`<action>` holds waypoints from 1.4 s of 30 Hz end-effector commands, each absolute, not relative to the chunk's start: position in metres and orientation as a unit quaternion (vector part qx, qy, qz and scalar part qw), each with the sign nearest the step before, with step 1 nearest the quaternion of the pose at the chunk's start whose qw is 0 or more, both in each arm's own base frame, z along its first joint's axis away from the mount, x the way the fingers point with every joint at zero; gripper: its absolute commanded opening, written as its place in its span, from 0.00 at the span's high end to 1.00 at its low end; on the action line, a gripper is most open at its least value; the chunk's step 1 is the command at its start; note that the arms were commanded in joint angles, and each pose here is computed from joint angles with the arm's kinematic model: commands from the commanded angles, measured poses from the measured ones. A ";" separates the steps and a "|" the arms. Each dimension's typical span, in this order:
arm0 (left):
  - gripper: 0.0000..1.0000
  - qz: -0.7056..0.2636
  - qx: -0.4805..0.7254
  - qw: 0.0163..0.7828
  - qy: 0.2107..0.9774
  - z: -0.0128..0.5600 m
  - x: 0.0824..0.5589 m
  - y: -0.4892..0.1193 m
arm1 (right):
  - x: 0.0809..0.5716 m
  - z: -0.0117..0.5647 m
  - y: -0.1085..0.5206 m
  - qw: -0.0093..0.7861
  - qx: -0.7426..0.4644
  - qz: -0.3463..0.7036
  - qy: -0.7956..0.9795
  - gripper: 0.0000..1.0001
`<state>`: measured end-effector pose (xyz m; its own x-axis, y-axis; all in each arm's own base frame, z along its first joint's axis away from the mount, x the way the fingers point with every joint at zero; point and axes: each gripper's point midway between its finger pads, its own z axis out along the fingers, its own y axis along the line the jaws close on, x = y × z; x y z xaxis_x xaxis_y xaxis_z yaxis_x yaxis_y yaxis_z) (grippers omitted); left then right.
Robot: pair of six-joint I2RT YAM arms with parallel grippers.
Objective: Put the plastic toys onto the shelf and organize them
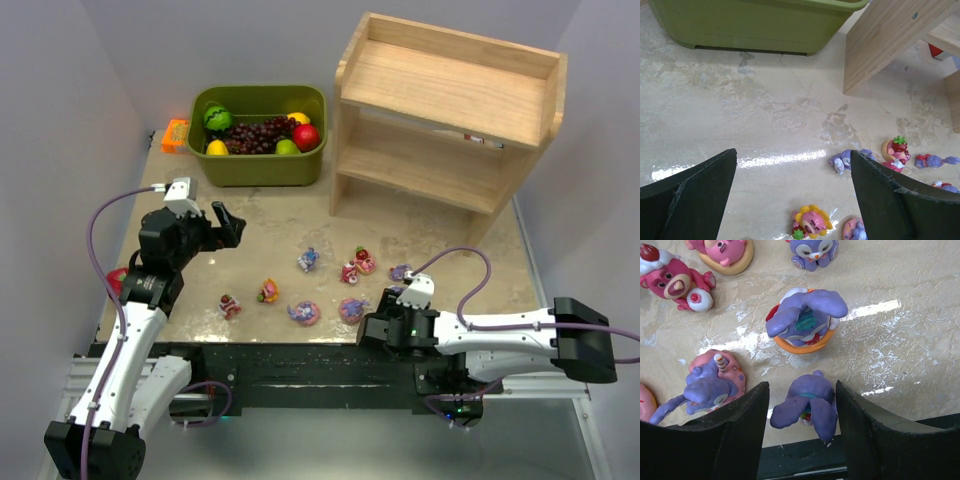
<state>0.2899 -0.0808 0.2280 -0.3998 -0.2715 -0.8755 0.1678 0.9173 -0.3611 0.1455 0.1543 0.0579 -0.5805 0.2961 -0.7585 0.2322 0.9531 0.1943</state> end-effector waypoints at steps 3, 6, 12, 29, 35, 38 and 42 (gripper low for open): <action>0.01 -0.197 -0.030 0.555 0.808 0.230 0.293 -0.078 | 0.150 0.049 0.155 0.442 0.151 0.028 0.884 0.43; 0.01 -0.195 -0.031 0.554 0.809 0.229 0.292 -0.078 | 0.148 0.046 0.154 0.440 0.152 0.024 0.885 0.45; 0.00 -0.194 -0.030 0.555 0.808 0.229 0.292 -0.077 | 0.149 0.043 0.151 0.440 0.151 0.003 0.885 0.55; 0.01 -0.194 -0.029 0.559 0.806 0.232 0.290 -0.077 | 0.150 0.104 0.161 0.444 0.109 0.026 0.889 1.00; 0.01 -0.195 -0.028 0.562 0.804 0.234 0.290 -0.077 | 0.149 0.156 0.162 0.452 0.093 0.089 0.883 1.00; 0.01 -0.197 -0.028 0.562 0.803 0.234 0.289 -0.078 | 0.157 0.190 0.160 0.479 0.089 0.089 0.868 1.00; 0.00 -0.197 -0.028 0.563 0.802 0.234 0.288 -0.077 | 0.168 0.218 0.161 0.510 0.067 0.058 0.855 1.00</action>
